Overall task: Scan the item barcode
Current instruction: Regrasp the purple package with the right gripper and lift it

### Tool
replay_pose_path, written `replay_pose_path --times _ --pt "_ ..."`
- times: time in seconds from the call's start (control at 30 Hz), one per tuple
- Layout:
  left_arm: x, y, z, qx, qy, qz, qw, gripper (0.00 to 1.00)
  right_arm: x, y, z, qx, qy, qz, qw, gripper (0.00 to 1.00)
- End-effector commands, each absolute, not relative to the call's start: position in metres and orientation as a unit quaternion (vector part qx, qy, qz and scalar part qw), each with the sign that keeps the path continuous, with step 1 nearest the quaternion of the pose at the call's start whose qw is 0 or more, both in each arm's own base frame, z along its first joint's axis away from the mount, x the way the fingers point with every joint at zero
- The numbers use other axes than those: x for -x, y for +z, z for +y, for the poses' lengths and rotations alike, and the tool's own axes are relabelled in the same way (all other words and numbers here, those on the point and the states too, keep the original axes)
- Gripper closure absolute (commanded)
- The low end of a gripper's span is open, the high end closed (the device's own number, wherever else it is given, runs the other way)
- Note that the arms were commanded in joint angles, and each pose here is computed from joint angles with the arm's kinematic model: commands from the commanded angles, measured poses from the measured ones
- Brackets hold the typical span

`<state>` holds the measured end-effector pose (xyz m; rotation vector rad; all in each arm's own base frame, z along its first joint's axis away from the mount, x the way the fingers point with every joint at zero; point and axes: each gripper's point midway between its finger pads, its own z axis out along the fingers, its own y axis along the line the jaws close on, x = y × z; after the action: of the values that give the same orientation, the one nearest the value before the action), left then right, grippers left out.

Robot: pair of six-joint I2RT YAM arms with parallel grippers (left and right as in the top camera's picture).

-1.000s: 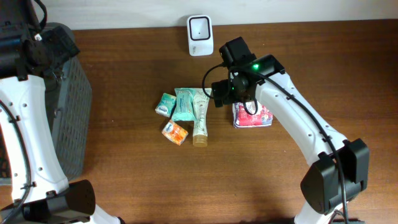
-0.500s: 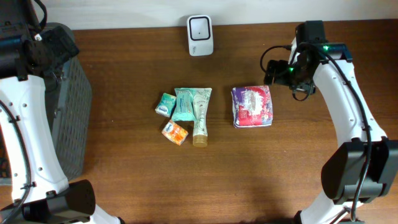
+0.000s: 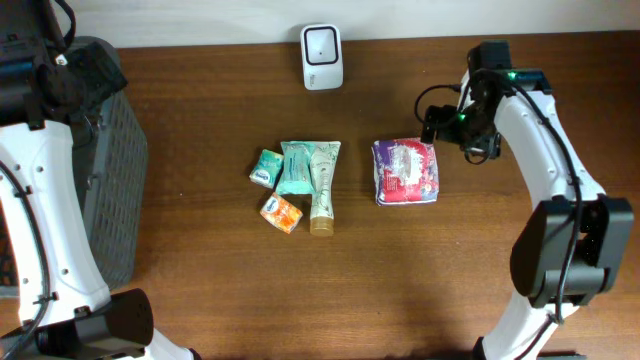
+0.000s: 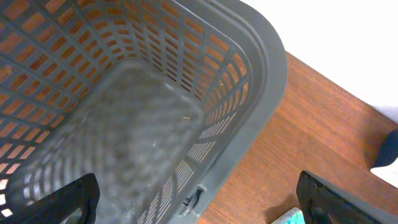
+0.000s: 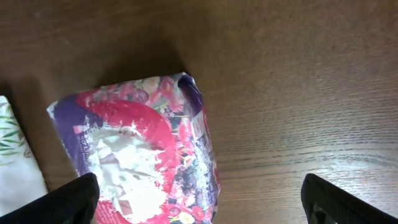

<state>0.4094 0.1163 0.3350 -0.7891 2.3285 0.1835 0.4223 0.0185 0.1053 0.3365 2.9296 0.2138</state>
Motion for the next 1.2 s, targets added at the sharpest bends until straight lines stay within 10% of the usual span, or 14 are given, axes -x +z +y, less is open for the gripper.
replay_pose_path --times 0.0,0.27,0.53,0.63,0.73,1.17 --pt "-0.406 0.345 0.118 0.307 0.071 0.884 0.345 0.01 -0.421 0.105 0.003 -0.124 0.077 0.985 0.088 0.01" --pt "-0.406 0.345 0.118 0.307 0.071 0.884 0.345 0.01 -0.412 0.088 0.006 -0.077 0.19 0.976 0.076 0.0" --pt "-0.406 0.345 0.118 0.307 0.071 0.884 0.345 0.01 -0.397 0.025 0.047 -0.044 0.281 0.958 0.032 0.22" --pt "-0.406 0.345 0.118 0.307 0.071 0.884 0.345 0.01 -0.391 0.01 0.058 -0.033 0.282 0.959 0.021 0.47" --pt "-0.406 0.345 0.118 0.307 0.071 0.884 0.345 0.01 -0.389 0.008 0.071 -0.043 0.283 0.958 0.008 0.96" --pt "-0.406 0.345 0.118 0.307 0.071 0.884 0.345 0.01 -0.414 0.095 0.155 -0.033 0.505 0.861 0.044 0.96"
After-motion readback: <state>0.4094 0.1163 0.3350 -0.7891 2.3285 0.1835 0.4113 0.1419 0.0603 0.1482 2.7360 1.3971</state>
